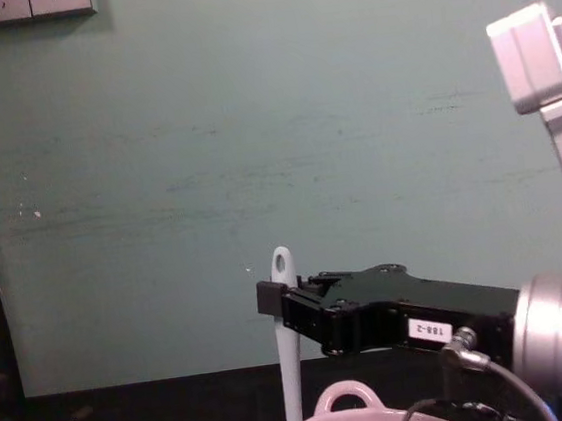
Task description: Use the one hand to pick up the spoon and stir the clear water in the bowl.
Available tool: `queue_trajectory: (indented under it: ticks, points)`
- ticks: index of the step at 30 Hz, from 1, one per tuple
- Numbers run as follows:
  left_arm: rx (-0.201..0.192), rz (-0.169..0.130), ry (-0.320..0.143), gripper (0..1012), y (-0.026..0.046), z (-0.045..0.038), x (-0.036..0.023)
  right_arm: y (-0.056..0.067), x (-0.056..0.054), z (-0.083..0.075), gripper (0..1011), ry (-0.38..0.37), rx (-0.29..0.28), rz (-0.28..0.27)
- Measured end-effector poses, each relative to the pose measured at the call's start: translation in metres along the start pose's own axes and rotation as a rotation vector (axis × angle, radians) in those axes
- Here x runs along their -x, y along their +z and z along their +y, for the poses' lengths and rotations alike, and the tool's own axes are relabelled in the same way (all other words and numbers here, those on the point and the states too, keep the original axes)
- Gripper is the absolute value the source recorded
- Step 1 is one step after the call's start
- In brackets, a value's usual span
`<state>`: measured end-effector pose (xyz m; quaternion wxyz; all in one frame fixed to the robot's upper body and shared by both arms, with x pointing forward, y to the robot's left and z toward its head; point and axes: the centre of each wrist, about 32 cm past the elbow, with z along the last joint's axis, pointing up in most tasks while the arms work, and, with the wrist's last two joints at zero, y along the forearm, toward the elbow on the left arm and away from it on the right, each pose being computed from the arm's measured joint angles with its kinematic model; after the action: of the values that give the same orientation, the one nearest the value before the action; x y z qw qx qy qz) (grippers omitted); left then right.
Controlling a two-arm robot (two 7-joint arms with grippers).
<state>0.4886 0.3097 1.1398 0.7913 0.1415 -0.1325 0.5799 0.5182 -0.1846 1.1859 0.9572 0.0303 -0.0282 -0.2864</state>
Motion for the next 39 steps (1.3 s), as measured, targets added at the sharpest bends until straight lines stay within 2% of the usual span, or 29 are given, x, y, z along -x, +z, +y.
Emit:
queue_trajectory:
  ticks: [6,11,18,23,32,39]
  points:
    - [0.0,0.0,0.0,1011,0.0,0.0,0.0,-0.001,-0.009,0.01,120,-0.03,-0.004,-0.023]
    - [0.0,0.0,0.0,1011,0.0,0.0,0.0,-0.001,-0.016,0.011,119,-0.058,-0.003,-0.043]
    - [0.0,0.0,0.0,1011,0.0,0.0,0.0,0.002,-0.026,0.003,120,-0.107,0.002,-0.07]
    - [0.0,0.0,0.0,1011,0.0,0.0,0.0,0.005,-0.029,-0.006,120,-0.123,0.011,-0.077]
    - [0.0,0.0,0.0,1011,0.0,0.0,0.0,0.013,-0.021,-0.023,119,-0.096,0.053,-0.075]
    - [0.0,0.0,0.0,1011,0.0,0.0,0.0,0.016,-0.006,-0.031,120,-0.051,0.063,-0.03]
